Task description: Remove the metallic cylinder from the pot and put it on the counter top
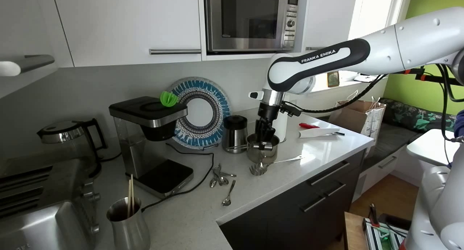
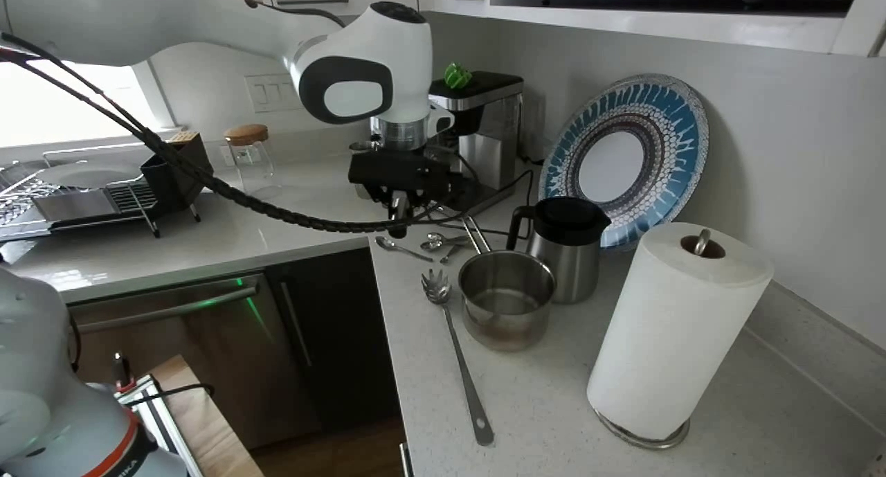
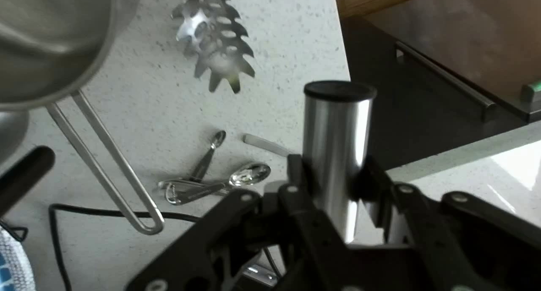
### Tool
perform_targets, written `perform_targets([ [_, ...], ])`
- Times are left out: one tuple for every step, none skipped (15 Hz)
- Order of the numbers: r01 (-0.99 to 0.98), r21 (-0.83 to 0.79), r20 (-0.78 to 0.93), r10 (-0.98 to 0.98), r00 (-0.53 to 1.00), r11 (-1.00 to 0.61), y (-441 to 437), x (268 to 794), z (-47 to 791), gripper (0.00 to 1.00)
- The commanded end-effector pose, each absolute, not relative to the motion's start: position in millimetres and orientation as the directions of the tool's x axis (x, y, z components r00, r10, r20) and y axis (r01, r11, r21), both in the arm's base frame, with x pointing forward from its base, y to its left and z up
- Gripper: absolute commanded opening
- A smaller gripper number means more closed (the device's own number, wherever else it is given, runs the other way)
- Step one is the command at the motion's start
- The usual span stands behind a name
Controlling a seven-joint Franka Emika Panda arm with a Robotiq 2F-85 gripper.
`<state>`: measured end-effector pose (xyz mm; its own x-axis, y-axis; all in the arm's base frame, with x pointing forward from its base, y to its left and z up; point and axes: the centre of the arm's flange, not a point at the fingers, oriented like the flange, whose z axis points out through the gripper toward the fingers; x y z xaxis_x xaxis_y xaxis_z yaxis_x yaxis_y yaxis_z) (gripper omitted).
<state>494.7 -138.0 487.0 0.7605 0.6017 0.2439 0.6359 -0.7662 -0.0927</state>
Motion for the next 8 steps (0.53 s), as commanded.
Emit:
perform_targets([
  [0.645, -0.082, 0.246, 0.612, 0.752, -0.76, -124.6, 495.5, 483.3, 0.36],
  [0.651, -0.077, 0.247, 0.618, 0.747, -0.755, -115.2, 496.0, 480.0, 0.36],
  [0.654, -0.078, 0.245, 0.621, 0.744, -0.753, -111.4, 496.0, 477.7, 0.36],
  [0.653, -0.078, 0.245, 0.621, 0.745, -0.753, -111.6, 495.7, 477.2, 0.36],
  [0.651, -0.078, 0.245, 0.618, 0.747, -0.755, -113.3, 495.4, 477.2, 0.36],
  [0.649, -0.078, 0.246, 0.616, 0.748, -0.757, -114.6, 495.0, 477.4, 0.36],
  [0.648, -0.078, 0.246, 0.616, 0.749, -0.757, -114.9, 494.9, 477.6, 0.36],
  [0.648, -0.078, 0.246, 0.616, 0.749, -0.757, -114.9, 494.9, 477.7, 0.11],
])
